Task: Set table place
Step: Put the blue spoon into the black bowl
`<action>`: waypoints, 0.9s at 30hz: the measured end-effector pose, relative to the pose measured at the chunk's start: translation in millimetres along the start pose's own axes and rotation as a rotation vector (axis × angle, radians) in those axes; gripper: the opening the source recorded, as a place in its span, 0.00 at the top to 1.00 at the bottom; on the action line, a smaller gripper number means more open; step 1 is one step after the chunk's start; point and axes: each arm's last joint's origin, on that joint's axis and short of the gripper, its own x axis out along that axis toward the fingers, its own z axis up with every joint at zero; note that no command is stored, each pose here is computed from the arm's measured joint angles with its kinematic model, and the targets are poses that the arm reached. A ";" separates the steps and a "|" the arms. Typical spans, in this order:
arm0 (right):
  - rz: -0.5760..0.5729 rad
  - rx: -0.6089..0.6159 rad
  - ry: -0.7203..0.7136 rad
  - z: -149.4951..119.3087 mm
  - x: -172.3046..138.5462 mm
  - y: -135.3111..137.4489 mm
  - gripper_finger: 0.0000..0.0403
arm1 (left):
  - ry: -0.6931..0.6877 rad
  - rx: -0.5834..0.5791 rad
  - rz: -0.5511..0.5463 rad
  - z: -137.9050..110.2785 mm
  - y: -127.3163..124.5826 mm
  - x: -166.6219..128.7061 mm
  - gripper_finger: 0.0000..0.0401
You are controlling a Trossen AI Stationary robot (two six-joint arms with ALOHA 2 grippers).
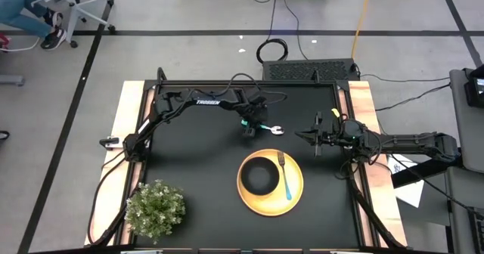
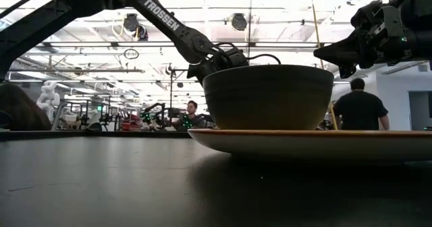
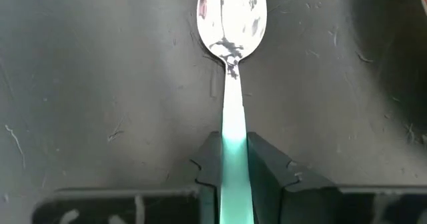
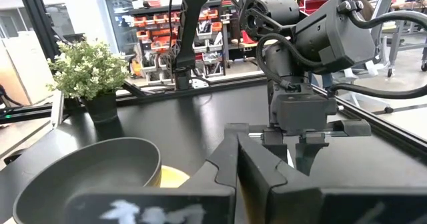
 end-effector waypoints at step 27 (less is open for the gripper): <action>0.000 0.011 0.008 -0.8 0.2 0.0 1.00 | -0.035 0.007 0.119 19.1 -0.5 -30.0 0.88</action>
